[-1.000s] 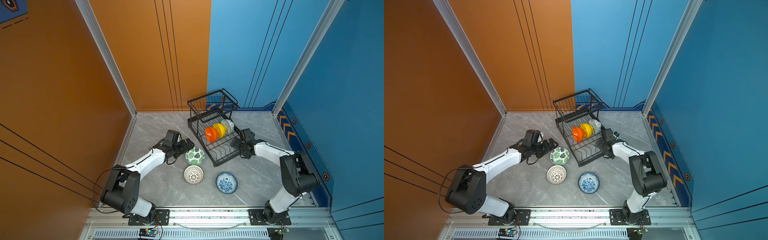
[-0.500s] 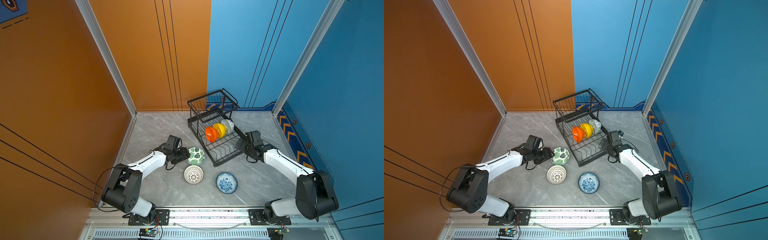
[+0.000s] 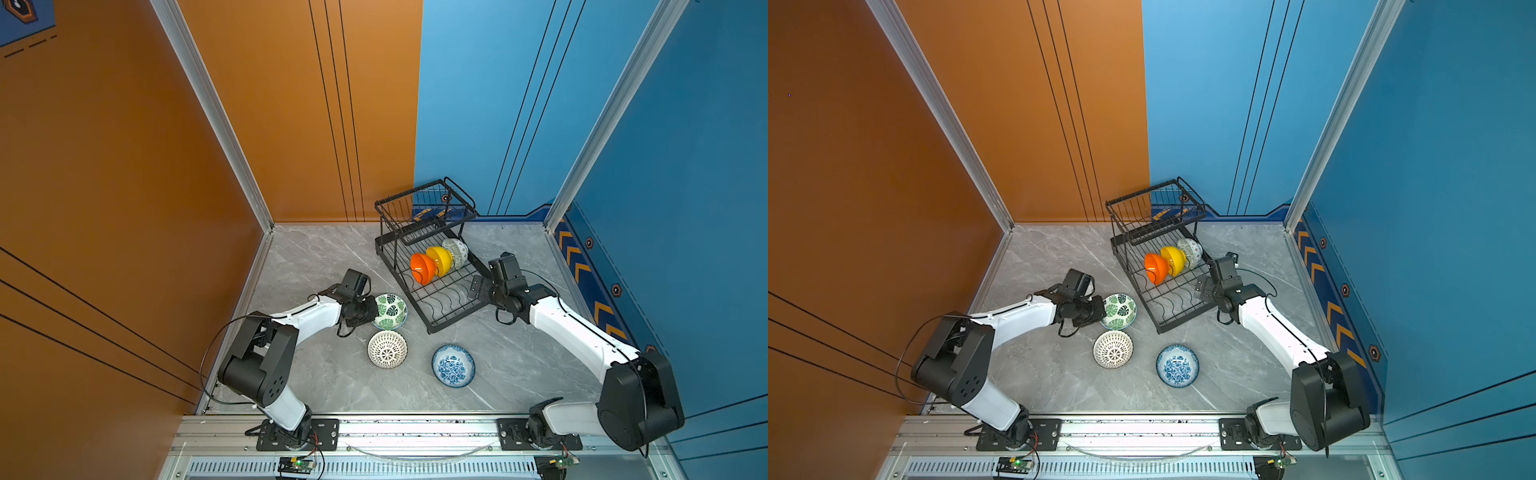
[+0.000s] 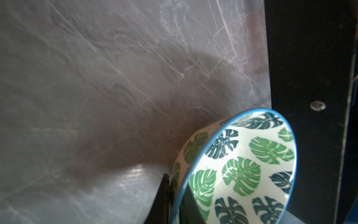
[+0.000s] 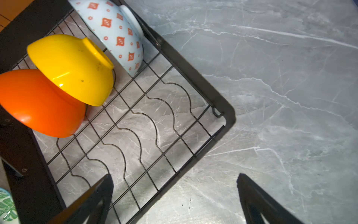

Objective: Load bowls into a dish rack
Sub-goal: Pick up the bowl from the center of the table.

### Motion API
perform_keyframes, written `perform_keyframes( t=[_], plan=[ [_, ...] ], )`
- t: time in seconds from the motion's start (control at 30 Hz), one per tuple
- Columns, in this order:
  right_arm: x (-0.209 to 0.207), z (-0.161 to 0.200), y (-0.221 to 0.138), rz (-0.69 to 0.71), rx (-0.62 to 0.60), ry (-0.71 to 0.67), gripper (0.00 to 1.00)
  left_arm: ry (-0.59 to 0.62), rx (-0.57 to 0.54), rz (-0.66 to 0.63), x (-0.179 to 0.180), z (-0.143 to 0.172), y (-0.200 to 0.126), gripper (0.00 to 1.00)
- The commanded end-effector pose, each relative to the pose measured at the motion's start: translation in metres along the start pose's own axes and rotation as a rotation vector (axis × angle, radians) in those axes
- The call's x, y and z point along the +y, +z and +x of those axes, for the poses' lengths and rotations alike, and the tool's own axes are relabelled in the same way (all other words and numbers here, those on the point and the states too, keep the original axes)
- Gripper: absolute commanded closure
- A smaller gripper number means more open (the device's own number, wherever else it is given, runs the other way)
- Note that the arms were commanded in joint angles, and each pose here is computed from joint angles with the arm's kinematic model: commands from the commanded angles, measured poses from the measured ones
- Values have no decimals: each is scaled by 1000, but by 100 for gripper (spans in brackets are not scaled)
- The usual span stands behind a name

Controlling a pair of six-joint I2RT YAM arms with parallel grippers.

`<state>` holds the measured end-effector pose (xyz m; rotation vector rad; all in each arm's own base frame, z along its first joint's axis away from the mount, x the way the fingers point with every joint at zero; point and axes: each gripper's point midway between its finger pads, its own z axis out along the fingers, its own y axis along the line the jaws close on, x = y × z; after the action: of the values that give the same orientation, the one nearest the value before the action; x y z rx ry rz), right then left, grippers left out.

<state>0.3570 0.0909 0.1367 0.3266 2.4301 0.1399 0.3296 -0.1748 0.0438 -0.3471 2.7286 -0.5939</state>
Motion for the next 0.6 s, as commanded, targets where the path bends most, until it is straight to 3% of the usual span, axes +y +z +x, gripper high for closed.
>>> perform_keyframes(
  t=[0.0,0.07,0.27,0.57],
  plan=[
    [12,-1,1,-1,5,-56,0,-4,1,-43,8,-3,4,93],
    [21,0,1,-11,3,-67,0,-11,-12,-37,8,-7,3,100],
    [55,-5,-2,-71,-9,-103,0,-49,-79,18,2,-26,-9,100],
    [101,-21,-32,-204,-39,-137,1,-137,-335,251,-27,-66,-76,100]
  ],
)
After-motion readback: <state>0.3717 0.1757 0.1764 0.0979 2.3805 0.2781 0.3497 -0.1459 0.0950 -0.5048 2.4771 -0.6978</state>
